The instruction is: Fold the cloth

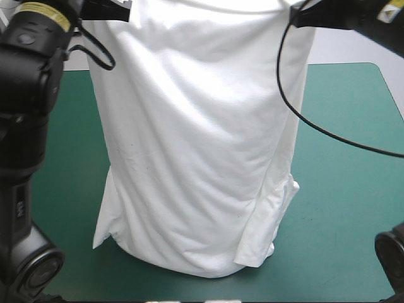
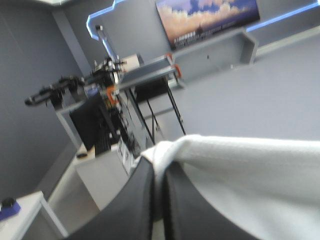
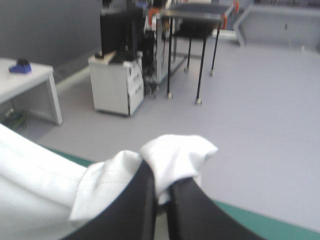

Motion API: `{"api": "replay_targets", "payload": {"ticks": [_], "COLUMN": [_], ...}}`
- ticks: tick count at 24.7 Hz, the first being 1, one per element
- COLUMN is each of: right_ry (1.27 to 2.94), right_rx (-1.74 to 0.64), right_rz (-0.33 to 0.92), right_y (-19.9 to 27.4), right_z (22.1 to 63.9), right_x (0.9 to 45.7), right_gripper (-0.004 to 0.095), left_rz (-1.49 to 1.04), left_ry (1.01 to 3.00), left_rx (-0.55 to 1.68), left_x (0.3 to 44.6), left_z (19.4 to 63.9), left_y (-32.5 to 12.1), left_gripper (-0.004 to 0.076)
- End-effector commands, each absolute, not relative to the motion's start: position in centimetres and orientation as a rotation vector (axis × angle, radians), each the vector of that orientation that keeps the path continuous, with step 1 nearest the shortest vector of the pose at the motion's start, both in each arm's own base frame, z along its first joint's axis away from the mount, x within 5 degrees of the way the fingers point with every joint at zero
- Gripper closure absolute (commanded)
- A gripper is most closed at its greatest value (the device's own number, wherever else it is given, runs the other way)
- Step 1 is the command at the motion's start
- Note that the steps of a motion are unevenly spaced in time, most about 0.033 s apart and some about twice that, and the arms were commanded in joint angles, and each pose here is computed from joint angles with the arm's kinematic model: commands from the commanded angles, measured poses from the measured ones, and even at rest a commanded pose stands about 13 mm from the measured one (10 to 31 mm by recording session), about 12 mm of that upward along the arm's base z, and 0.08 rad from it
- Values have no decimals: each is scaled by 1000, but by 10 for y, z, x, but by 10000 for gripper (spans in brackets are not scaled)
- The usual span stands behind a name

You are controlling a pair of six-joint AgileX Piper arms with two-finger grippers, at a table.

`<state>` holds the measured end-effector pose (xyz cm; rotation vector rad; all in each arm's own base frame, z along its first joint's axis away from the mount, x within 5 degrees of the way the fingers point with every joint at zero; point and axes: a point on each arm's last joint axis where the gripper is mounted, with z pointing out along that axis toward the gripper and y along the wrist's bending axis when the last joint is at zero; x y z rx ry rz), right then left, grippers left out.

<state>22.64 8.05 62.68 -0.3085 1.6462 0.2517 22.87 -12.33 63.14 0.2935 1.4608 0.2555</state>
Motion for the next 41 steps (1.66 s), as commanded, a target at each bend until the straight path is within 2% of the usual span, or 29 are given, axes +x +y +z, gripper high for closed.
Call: {"api": "replay_targets", "payload": {"ticks": [1,3,6,10,14,19,21,23,24,27,29,32,34,41], "right_ry": [1704,1791,1912,2142,2296,2385,2402,2398,2396,2411,2415,2387,2368,2287], "right_rx": [-274,-243,-200,-142,-119,-117,-118,-124,-124,-129,-125,-118,-121,-126], "right_rz": [220,164,148,220,235,228,229,226,229,253,269,306,292,283], "right_y": [89,90,82,62,58,60,60,60,60,62,63,64,64,61], "right_z": [606,583,543,463,400,363,357,357,357,359,363,377,386,424], "right_x": [267,303,358,435,476,495,496,497,497,494,491,484,480,457], "right_gripper": [921,922,925,925,924,888,822,716,627,423,360,366,396,416], "left_rz": [196,157,117,52,7,-4,1,8,8,-9,-11,7,30,28], "left_ry": [1575,1705,1811,1994,2120,2170,2188,2196,2194,2182,2185,2239,2297,2197], "left_rx": [263,277,262,271,285,274,275,274,274,268,266,264,264,233], "left_x": [283,328,379,458,498,522,524,524,524,521,517,503,492,457], "left_z": [608,577,538,452,386,345,339,338,338,347,354,370,378,436], "left_y": [-107,-99,-92,-95,-103,-100,-99,-98,-98,-98,-98,-93,-89,-80], "left_gripper": [746,746,746,746,746,746,745,740,728,633,522,359,320,366]}}
